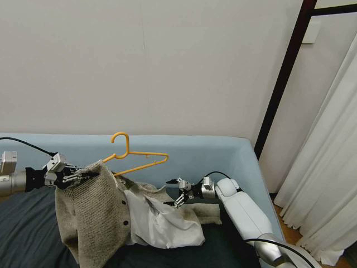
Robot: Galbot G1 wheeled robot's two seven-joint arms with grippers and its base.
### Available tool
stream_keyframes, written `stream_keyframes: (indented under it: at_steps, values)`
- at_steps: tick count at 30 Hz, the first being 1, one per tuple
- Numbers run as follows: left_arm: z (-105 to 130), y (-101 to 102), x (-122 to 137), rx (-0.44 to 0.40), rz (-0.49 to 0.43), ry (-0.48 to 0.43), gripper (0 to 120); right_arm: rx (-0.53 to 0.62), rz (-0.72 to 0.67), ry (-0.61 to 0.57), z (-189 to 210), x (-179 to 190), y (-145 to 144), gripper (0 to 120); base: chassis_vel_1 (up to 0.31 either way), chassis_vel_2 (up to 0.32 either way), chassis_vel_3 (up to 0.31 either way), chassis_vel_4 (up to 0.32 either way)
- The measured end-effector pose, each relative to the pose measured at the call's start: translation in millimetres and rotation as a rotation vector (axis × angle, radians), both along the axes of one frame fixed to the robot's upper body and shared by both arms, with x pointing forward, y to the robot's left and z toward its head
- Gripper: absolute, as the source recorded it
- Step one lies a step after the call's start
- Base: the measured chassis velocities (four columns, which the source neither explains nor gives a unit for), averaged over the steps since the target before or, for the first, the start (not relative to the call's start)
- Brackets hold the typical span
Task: Pick up the clothes from the sofa and hang them on the clothes hanger.
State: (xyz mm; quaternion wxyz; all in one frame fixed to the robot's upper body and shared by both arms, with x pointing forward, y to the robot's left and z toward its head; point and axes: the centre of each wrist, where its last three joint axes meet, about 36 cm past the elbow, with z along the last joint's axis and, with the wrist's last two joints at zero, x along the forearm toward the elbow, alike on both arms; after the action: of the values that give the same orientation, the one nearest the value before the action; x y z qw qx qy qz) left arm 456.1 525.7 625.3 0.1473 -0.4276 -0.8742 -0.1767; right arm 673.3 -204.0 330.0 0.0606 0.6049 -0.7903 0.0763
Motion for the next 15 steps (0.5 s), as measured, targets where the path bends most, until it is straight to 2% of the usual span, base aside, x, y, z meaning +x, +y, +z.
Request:
stream_keyframes:
  at_steps: [3,5,8,12,13,15]
  values:
    - [0,0,0,0.000,-0.002,-0.001,8,0.008,-0.034,0.049,-7,-4,-6,100,0.000,0.000,0.000,0.000]
    - [2,-2,0,-0.001,-0.009,-0.006,8,-0.021,-0.121,0.142,-28,-19,-20,100,0.000,0.000,0.000,0.000]
    - [2,-4,0,-0.002,-0.013,-0.007,8,-0.020,-0.174,0.175,-40,-27,-19,100,0.000,0.000,0.000,0.000]
    - [3,-6,0,-0.002,-0.019,-0.009,8,0.048,-0.238,0.234,-54,-37,5,100,0.000,0.000,0.000,0.000]
    - [3,-6,0,-0.002,-0.019,-0.009,8,0.048,-0.238,0.234,-54,-37,5,100,0.000,0.000,0.000,0.000]
    - [4,-7,0,-0.002,-0.021,-0.010,8,0.055,-0.264,0.244,-60,-42,23,100,0.000,0.000,0.000,0.000]
